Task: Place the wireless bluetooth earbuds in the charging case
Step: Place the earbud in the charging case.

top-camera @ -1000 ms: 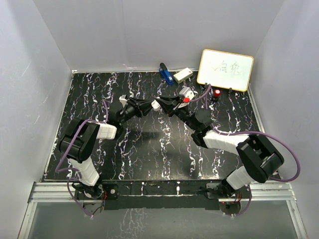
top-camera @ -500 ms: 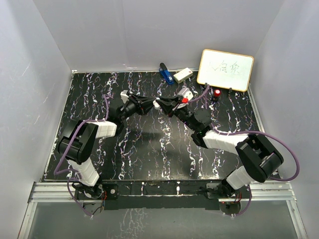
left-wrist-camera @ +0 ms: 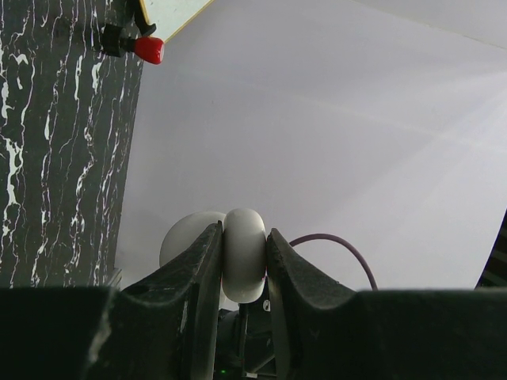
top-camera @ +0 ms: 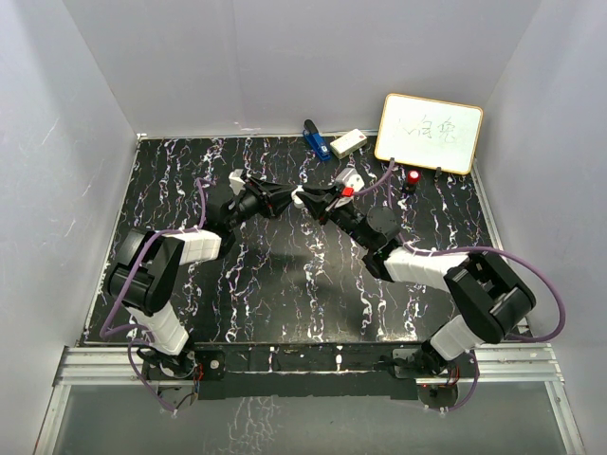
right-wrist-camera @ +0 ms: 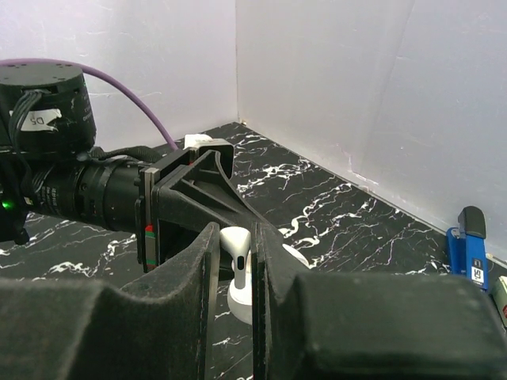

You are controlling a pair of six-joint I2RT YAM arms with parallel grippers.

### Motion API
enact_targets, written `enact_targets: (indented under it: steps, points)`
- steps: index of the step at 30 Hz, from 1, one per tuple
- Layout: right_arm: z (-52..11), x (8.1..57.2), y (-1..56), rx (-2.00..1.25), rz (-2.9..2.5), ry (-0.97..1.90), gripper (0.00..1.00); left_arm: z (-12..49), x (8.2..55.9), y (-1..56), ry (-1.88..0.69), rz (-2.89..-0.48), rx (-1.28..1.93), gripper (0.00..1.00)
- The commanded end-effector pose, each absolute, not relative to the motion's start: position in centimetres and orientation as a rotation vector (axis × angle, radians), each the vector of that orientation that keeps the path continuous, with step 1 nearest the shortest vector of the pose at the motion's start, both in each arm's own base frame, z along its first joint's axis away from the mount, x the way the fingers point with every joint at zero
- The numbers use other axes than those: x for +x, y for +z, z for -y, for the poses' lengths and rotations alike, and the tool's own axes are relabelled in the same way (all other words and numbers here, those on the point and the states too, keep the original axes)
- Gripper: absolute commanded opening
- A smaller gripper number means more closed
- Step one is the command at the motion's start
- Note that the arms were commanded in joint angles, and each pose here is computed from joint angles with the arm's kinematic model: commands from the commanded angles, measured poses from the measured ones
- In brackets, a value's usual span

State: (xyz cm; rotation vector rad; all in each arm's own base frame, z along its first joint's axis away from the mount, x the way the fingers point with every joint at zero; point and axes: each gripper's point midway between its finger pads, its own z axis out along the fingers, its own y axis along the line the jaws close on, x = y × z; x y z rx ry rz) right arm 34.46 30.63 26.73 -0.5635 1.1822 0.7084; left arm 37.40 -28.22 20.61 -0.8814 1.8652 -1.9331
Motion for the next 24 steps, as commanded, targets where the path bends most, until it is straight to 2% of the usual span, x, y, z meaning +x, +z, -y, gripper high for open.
enact_targets:
  steps: [1,24]
  points:
    - [-30.59,34.69,27.99,-0.546,-1.138,0.690,0.00,28.58,36.74,24.95,-2.009,-1.793,-0.740,0.00]
    - [-30.13,35.18,27.70,-0.517,-1.147,0.667,0.00,29.22,36.02,25.79,-2.049,-1.782,-0.705,0.00]
